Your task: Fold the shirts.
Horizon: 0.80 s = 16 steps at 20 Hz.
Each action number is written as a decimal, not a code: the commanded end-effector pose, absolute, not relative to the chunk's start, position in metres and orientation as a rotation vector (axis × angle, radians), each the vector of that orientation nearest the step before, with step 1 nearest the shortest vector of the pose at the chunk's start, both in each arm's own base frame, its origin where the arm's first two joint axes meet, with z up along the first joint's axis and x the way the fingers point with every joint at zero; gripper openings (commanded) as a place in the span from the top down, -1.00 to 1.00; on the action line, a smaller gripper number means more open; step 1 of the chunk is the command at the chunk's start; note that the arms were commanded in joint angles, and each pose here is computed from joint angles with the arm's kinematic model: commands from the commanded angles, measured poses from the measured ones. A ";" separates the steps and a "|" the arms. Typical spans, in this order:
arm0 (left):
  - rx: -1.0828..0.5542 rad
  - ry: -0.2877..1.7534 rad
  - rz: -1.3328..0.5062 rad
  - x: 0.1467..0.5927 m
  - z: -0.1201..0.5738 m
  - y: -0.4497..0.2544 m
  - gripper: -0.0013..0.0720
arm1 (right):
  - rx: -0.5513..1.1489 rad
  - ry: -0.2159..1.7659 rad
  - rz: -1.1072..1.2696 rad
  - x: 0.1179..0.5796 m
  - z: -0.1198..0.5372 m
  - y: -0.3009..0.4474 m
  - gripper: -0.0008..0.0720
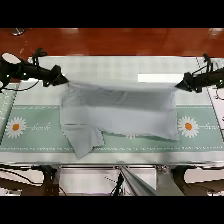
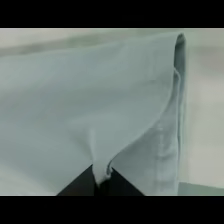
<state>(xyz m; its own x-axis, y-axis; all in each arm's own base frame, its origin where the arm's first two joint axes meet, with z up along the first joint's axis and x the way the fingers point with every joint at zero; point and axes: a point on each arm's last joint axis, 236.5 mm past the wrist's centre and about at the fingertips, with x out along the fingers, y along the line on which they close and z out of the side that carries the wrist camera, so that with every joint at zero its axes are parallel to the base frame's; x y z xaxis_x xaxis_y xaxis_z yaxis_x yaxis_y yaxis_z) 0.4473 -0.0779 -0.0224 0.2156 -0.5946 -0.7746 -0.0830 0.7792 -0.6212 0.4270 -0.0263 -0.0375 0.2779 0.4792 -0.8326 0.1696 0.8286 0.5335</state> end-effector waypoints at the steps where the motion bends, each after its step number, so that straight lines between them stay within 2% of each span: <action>1: -0.563 1.483 -0.397 0.407 -0.057 -0.080 0.91 | 0.579 1.389 0.177 0.401 -0.073 -0.026 0.90; 2: -0.562 1.503 -0.397 0.403 -0.066 -0.085 0.84 | 0.593 1.379 0.172 0.401 -0.077 -0.023 0.89; 3: -0.562 1.520 -0.402 0.400 -0.070 -0.088 0.39 | 0.604 1.379 0.176 0.401 -0.080 -0.018 0.53; 4: -0.561 1.548 -0.419 0.393 -0.069 -0.091 -0.76 | 0.607 1.399 0.192 0.397 -0.079 -0.012 -0.24; 5: -0.545 1.582 -0.419 0.386 -0.066 -0.085 -0.96 | 0.599 1.431 0.218 0.389 -0.074 -0.008 -0.74; 8: -0.475 1.687 -0.350 0.359 -0.053 -0.041 -0.96 | 0.599 1.491 0.233 0.361 -0.045 -0.023 -0.73; 10: -0.474 1.700 -0.273 0.335 -0.046 -0.009 -0.96 | 0.587 1.463 0.166 0.343 -0.027 -0.047 -0.73; 14: -0.643 1.669 -0.123 0.259 -0.082 0.019 -0.96 | 0.728 1.283 0.020 0.301 -0.028 -0.050 -0.73; 16: -0.807 1.635 -0.069 0.235 -0.095 0.012 -0.95 | 0.785 1.225 -0.005 0.274 -0.041 -0.027 -0.72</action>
<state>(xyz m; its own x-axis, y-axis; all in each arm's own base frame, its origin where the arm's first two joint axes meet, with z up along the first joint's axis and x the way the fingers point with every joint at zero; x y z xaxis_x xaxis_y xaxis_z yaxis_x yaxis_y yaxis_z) 0.2711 0.0109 -0.0770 -0.0690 -0.4996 -0.8635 -0.3379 0.8261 -0.4510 0.3015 -0.0413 -0.0311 0.2680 0.4255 -0.8643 0.3461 0.7948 0.4986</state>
